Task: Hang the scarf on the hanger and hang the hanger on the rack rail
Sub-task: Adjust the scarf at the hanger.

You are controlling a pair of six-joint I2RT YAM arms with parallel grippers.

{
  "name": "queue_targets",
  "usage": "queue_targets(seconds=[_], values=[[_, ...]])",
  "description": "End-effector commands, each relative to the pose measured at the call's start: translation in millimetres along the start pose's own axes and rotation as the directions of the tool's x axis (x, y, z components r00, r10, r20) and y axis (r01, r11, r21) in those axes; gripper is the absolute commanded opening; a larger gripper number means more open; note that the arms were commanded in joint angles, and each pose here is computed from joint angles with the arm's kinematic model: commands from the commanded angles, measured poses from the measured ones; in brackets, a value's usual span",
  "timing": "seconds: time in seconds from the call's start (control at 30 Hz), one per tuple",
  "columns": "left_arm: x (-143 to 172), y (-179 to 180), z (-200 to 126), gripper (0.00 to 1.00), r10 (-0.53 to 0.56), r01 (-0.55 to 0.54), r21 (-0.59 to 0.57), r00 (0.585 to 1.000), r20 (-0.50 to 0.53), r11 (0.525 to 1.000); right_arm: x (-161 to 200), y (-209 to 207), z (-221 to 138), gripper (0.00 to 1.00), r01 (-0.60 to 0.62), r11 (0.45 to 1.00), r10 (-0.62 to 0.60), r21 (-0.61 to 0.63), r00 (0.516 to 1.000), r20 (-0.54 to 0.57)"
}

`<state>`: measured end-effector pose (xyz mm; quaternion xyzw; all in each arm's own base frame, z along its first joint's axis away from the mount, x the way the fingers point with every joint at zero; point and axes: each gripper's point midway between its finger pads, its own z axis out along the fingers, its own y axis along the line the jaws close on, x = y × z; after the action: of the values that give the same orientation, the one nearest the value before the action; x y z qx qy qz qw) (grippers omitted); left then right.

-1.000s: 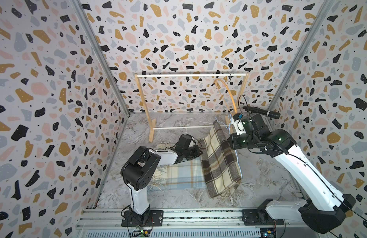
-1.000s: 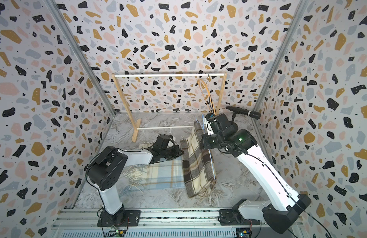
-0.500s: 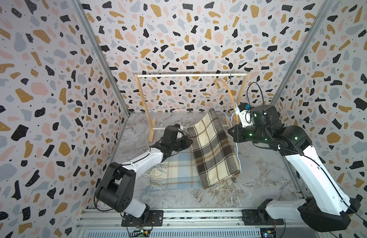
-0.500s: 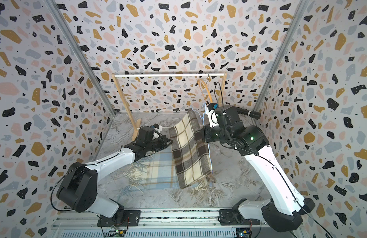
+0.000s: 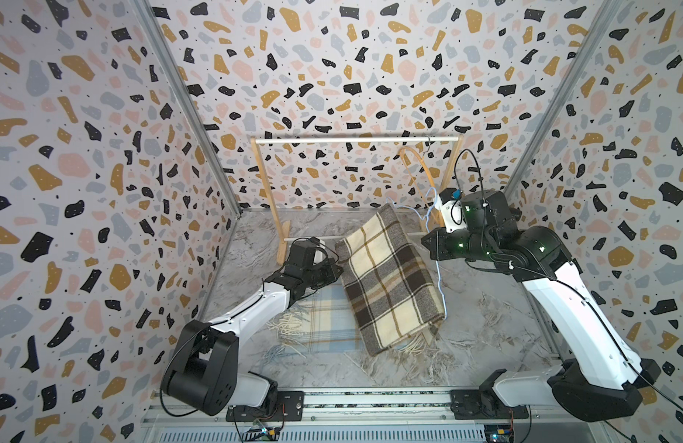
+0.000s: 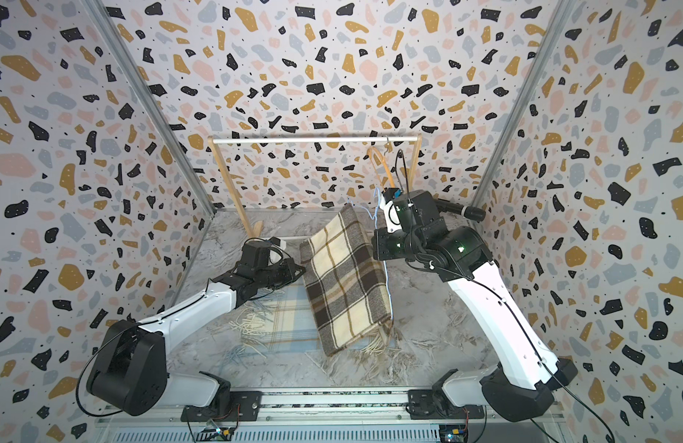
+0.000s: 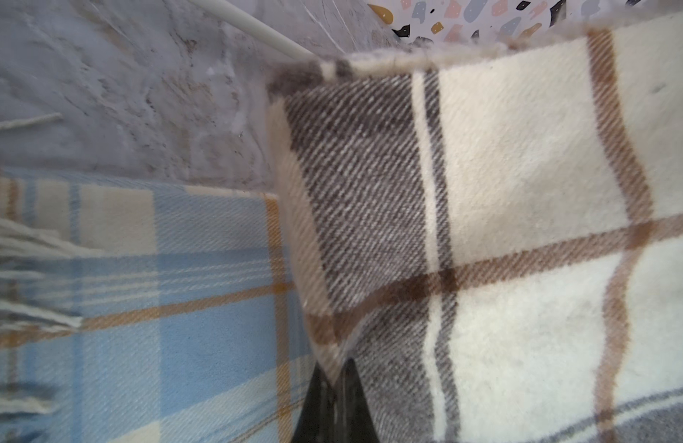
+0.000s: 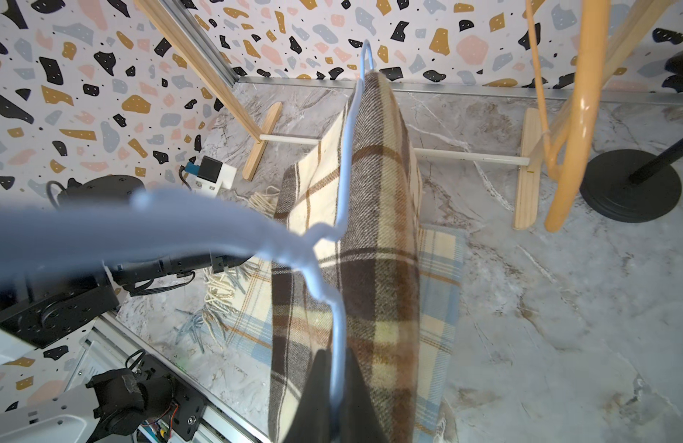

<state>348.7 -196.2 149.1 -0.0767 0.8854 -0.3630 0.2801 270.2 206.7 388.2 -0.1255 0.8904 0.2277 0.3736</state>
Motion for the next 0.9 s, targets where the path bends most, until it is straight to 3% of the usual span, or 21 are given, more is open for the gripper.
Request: queue_targets(seconds=[0.0, 0.23, 0.5, 0.67, 0.77, 0.87], values=[[1, 12, -5, 0.00, 0.010, -0.009, -0.036, 1.000, 0.017, 0.999, -29, -2, -33, 0.00, 0.009, 1.000, -0.012, 0.025, 0.990, 0.142], [3, 13, -10, 0.00, -0.004, 0.005, -0.034, 1.000, 0.026, 0.999, -35, -8, -31, 0.00, 0.007, 0.998, -0.017, 0.065, 0.988, 0.156], [-1, 14, -7, 0.01, 0.004, -0.003, -0.046, 1.000, 0.018, 0.999, -37, 25, -29, 0.00, 0.013, 0.994, 0.000, -0.110, 0.993, 0.121], [-5, 20, -16, 0.21, 0.011, -0.008, -0.075, 0.999, 0.041, 0.997, -44, 34, -39, 0.00, 0.001, 0.988, 0.021, -0.157, 0.990, 0.140], [-15, 20, -30, 0.37, 0.017, -0.010, -0.083, 0.997, 0.079, 0.996, -49, 39, -40, 0.00, 0.002, 0.984, 0.024, -0.177, 0.989, 0.144], [-22, 21, -49, 0.47, 0.041, -0.028, -0.113, 0.993, 0.113, 0.993, -55, 45, -35, 0.00, -0.005, 0.981, 0.032, -0.196, 0.990, 0.137]])
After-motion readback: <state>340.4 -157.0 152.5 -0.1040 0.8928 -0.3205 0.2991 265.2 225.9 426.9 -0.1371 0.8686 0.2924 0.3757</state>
